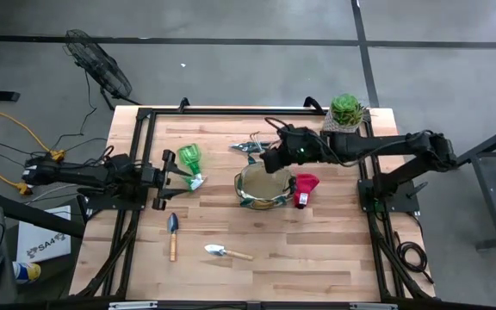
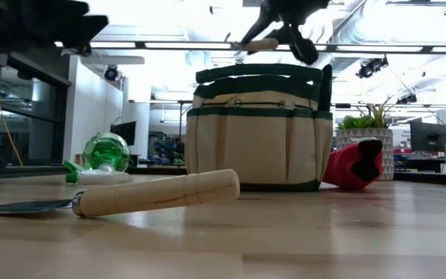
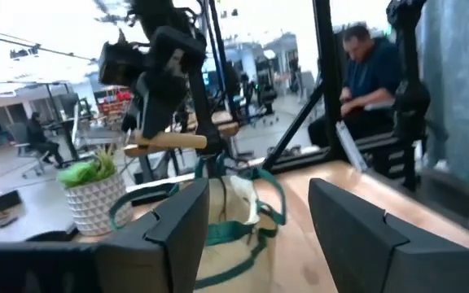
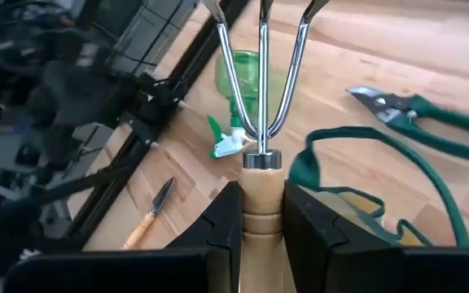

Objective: Pick & Place Garden tools in Gardening bag
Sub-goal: Put the brown hand rake into the gardening bag

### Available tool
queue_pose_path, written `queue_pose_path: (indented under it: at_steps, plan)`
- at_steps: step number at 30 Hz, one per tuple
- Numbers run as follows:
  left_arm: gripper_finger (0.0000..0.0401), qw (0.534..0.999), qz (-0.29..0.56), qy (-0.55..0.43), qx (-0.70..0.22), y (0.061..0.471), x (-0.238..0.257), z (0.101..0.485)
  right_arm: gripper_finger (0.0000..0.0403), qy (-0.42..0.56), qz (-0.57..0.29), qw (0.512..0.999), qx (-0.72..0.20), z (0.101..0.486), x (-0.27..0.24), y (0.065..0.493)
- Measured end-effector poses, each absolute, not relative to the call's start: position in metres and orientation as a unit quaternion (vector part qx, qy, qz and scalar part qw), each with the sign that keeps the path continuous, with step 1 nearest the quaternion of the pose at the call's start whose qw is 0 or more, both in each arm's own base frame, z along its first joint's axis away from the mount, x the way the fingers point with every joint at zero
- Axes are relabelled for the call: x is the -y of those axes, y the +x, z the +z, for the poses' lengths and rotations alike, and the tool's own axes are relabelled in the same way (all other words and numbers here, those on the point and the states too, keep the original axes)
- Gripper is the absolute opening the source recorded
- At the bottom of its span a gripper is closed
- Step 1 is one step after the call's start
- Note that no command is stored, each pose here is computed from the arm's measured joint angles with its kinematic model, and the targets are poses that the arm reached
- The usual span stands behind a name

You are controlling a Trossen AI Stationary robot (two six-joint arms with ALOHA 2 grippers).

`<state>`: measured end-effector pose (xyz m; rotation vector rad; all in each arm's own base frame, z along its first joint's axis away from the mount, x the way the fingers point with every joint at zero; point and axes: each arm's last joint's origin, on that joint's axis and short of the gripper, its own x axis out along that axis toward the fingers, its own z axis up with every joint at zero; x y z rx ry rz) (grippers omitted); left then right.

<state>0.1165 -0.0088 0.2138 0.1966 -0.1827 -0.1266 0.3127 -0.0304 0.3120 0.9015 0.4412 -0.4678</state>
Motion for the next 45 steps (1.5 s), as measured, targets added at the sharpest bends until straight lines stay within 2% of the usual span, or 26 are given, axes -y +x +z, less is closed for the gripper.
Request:
queue_pose_path:
  at_steps: [6, 12, 20, 26, 31, 36, 45]
  plan:
    - [0.0196, 0.98, -0.071, 0.18, 0.04, 0.147, 0.018, 0.238, 0.0054, 0.458, -0.229, 0.831, -0.219, 0.304, 0.047, 0.316]
    - [0.0195, 0.947, -0.042, 0.316, -0.031, 0.194, 0.041, 0.256, 0.0054, 0.462, -0.235, 0.826, -0.22, 0.3, 0.055, 0.318]
    - [0.0195, 0.859, 0.115, 0.478, -0.145, 0.261, 0.076, 0.268, 0.0054, 0.453, -0.244, 0.83, -0.216, 0.3, 0.055, 0.318]
    - [0.0195, 0.831, 0.258, 0.447, -0.208, 0.307, 0.085, 0.27, 0.0054, 0.436, -0.271, 0.841, -0.172, 0.305, 0.058, 0.321]
    - [0.0195, 0.824, 0.328, 0.407, -0.218, 0.335, 0.093, 0.268, 0.0054, 0.42, -0.276, 0.853, -0.142, 0.309, 0.054, 0.324]
    - [0.0195, 0.811, 0.367, 0.394, -0.229, 0.35, 0.094, 0.261, 0.0055, 0.417, -0.274, 0.858, -0.119, 0.313, 0.052, 0.326]
    - [0.0195, 0.824, 0.392, 0.349, -0.213, 0.357, 0.084, 0.257, 0.0054, 0.416, -0.263, 0.866, -0.092, 0.318, 0.053, 0.328]
